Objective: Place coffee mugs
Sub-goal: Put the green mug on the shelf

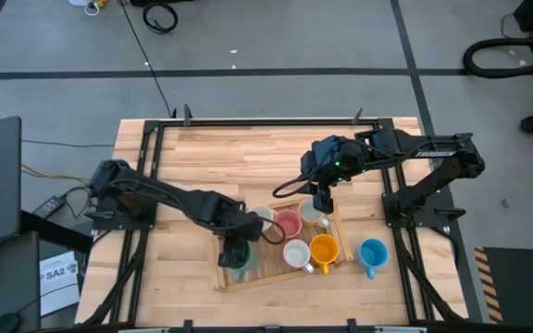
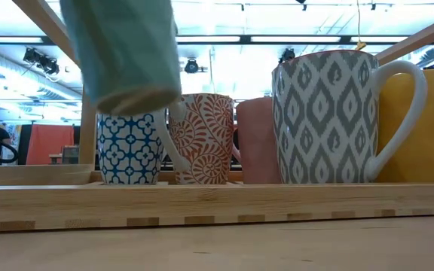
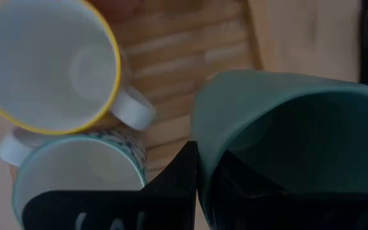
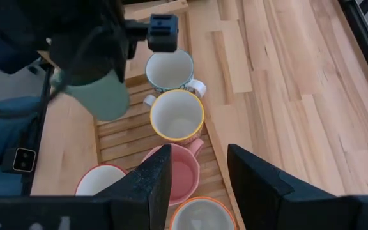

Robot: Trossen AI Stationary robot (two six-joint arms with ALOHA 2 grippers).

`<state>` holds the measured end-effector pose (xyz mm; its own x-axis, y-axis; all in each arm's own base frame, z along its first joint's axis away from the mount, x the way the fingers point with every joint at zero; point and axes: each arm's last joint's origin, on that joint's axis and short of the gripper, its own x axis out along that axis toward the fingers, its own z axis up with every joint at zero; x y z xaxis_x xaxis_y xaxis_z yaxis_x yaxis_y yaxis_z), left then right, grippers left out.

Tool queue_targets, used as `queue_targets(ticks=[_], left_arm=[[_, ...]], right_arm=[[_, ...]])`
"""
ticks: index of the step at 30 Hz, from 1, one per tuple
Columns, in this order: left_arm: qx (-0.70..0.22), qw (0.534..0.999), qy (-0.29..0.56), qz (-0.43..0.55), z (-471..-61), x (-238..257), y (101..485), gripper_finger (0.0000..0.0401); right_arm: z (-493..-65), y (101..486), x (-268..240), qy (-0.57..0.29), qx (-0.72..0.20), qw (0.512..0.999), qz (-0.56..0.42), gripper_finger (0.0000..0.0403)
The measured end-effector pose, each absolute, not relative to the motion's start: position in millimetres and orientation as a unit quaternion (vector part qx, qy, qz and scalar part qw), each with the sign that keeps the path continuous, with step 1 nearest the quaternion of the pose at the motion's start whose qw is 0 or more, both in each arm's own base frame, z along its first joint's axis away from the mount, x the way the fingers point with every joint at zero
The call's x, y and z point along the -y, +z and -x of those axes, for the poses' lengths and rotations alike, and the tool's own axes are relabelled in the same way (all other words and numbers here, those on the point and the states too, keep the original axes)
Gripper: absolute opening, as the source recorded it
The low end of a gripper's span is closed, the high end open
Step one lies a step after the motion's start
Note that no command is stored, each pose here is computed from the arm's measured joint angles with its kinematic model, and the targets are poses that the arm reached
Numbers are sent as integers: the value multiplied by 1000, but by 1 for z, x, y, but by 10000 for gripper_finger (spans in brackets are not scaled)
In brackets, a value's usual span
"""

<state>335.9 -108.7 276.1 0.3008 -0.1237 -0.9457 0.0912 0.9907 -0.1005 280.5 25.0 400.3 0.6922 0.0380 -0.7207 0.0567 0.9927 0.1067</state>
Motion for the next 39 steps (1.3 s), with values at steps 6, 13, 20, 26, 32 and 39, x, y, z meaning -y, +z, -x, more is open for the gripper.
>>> queue_targets(ticks=[6, 13, 20, 26, 32, 39], left_arm=[[-626, 777, -63, -2, -338, 117, 256, 29], [-648, 758, -64, -19, -341, 128, 238, 29], [-657, 752, -46, -35, -342, 127, 232, 29], [-672, 738, -46, -39, -345, 129, 221, 29], [-676, 734, -54, -31, -346, 131, 218, 30], [-676, 734, -53, -32, -346, 131, 218, 37]], right_arm=[[-280, 400, -25, -5, -392, 918, -60, 157], [-280, 400, -25, -5, -393, 917, -60, 157], [-280, 400, -25, -5, -393, 917, -60, 157], [-280, 400, -25, -5, -394, 917, -60, 157], [-280, 400, -25, -5, -394, 917, -60, 157], [-280, 400, -25, -5, -394, 917, -60, 157]])
